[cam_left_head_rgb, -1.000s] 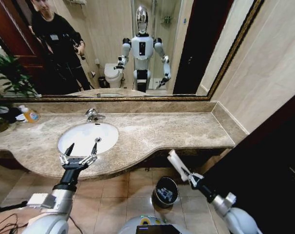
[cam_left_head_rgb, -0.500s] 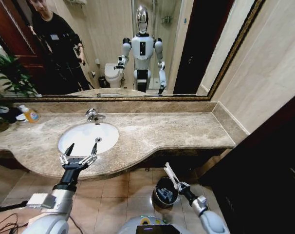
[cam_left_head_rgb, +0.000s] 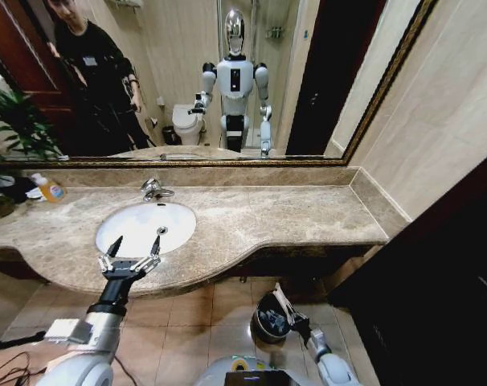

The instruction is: Pick up the trash from the sink and place it in the trash bin.

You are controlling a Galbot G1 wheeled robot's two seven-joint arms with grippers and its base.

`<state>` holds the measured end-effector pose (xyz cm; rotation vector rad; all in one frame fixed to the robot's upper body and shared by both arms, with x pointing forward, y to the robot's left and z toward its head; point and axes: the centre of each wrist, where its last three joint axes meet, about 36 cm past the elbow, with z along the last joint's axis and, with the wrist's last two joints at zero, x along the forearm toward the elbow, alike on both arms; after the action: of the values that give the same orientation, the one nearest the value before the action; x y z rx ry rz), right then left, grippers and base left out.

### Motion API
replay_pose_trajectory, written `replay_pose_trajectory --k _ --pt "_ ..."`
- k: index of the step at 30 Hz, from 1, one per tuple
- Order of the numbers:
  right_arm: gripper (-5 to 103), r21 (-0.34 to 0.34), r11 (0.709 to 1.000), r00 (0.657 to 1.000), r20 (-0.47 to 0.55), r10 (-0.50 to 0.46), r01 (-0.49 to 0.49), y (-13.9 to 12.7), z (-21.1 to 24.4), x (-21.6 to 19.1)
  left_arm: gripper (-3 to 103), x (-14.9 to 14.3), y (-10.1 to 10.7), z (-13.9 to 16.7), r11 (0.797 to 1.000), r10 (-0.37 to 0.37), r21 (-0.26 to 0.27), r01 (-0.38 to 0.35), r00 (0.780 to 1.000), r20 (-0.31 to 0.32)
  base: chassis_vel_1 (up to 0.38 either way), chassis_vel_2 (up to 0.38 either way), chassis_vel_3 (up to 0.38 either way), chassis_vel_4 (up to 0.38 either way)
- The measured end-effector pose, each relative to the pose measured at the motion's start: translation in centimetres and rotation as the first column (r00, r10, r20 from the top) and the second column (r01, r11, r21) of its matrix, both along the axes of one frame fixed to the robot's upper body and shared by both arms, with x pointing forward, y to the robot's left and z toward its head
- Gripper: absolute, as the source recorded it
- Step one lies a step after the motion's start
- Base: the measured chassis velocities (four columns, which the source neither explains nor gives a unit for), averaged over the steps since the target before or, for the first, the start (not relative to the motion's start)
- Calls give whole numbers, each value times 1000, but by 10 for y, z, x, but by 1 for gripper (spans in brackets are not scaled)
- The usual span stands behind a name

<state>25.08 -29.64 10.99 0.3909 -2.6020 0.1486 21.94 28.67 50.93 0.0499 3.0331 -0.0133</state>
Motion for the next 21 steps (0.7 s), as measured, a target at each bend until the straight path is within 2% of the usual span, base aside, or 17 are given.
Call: replay_pose_trajectory --k 5,10,21 --pt "0 24 1000 1000 0 -2 2 20 -5 12 100 0 0 0 1000 0 0 0 1000 0 0 0 0 0" --pt "0 26 1000 1000 -9 2 -2 29 -8 21 100 0 0 0 1000 0 0 0 1000 0 0 0 0 0" --pt "0 -2 1000 1000 -23 5 -5 13 -8 20 100 0 0 0 1000 0 0 0 1000 0 0 0 0 0"
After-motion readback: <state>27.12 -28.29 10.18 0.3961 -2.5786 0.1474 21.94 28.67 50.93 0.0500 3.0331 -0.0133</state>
